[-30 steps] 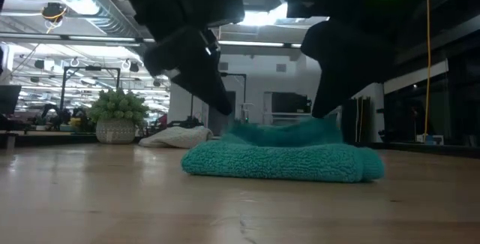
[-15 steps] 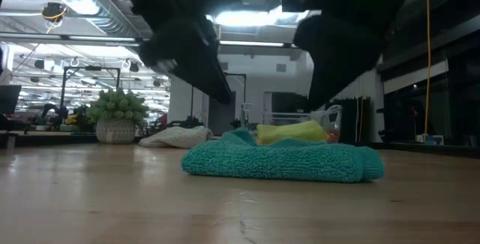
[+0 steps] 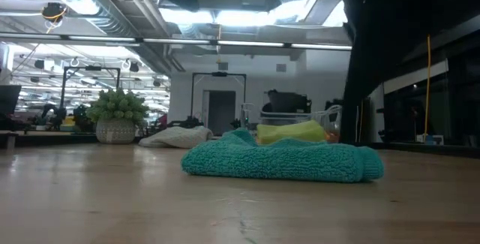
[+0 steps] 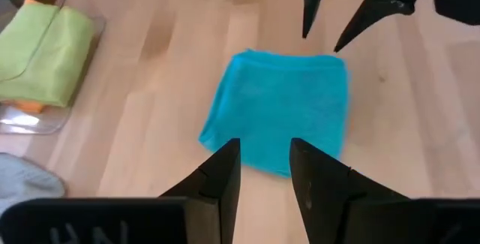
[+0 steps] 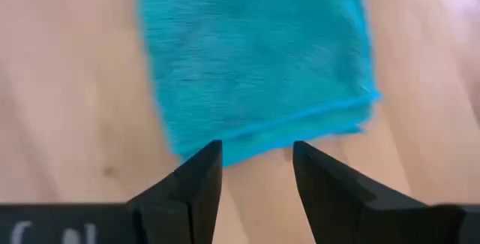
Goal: Fold microfiber towels
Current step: Put the blue microfiber cloth into the transparent bin
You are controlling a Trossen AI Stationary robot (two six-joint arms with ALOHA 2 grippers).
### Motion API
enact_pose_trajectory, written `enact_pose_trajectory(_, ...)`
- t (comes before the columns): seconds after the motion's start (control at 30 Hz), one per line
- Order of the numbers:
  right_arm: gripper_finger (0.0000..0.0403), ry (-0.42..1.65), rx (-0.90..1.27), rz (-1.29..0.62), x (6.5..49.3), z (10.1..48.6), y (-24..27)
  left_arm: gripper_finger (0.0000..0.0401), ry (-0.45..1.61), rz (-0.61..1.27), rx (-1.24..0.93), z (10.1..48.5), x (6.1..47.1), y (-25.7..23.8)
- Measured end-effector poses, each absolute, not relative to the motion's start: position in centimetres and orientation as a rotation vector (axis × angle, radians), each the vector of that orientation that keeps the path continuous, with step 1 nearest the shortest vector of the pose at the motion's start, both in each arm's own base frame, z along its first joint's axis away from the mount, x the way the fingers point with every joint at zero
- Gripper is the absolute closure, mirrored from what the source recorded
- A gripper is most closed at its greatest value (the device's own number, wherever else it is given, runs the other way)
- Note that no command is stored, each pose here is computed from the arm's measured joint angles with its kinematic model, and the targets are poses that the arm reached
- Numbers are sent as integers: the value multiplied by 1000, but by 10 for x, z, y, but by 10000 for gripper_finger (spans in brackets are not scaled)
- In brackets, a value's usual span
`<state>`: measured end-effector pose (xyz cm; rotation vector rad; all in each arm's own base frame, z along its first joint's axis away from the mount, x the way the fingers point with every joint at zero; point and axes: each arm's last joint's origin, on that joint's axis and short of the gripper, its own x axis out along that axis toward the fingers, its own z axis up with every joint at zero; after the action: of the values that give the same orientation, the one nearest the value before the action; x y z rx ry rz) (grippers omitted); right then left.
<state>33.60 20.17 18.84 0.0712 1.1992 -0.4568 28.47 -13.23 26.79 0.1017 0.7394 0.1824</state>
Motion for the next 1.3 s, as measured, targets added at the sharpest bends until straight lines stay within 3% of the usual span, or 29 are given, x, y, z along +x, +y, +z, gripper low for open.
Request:
enact_pose_trajectory(0.33,237,1070,-35,-170,355,193,216,292,731,128,129,270,276,-147)
enact_pose_trajectory(0.83,235,1005,35,-78,367,192,222,292,733,129,133,270,276,-146)
enact_pose_trajectory(1.07,182,1057,-15,46,376,160,232,292,734,129,134,269,276,-146)
enact_pose_trajectory(1.3,134,1083,-117,38,378,146,229,292,735,129,135,269,276,-146)
